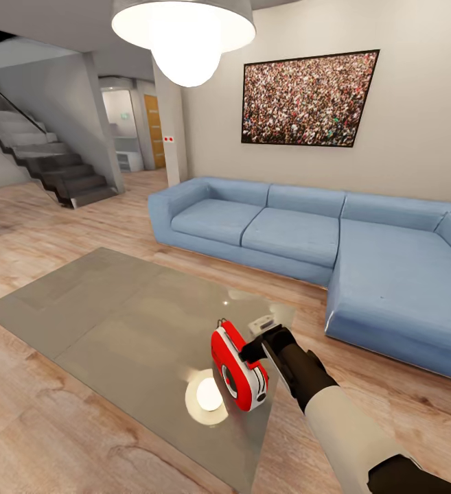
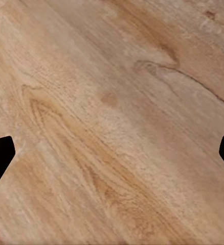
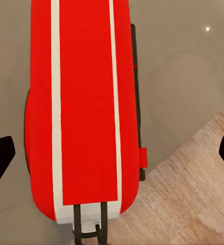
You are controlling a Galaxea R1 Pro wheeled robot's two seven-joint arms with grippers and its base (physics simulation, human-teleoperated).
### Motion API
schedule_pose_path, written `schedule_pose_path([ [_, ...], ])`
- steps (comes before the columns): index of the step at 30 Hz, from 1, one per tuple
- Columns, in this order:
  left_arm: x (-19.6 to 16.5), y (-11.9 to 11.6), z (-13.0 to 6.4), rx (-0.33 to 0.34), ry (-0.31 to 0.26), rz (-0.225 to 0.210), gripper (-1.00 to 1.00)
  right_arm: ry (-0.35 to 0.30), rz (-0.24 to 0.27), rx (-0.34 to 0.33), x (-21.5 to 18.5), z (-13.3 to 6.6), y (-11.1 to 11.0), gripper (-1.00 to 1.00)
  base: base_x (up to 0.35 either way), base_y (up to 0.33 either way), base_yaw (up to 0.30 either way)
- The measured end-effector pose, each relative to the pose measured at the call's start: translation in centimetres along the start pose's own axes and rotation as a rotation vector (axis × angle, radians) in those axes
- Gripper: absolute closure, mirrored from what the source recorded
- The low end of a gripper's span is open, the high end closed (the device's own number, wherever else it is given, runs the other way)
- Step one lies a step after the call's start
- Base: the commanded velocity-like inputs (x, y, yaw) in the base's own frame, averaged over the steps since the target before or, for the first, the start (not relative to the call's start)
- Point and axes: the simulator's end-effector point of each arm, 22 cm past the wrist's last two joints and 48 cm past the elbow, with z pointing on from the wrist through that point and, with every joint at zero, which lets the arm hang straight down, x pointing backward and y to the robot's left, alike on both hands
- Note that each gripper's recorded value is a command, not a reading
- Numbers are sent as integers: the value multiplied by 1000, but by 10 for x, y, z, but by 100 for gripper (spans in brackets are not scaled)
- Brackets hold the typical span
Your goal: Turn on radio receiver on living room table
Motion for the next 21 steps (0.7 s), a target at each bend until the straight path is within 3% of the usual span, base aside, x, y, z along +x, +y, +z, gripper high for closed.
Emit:
schedule_pose_path([
  [6, 0, 0, 0, 0, 0, 0, -100, -1, 0, 40, 0, 0, -9, -100, 0, 0, 0],
  [21, 0, 0, 0, 0, 0, 0, -100, 0, 3, 25, 0, 0, -5, -100, 0, 0, 0],
])
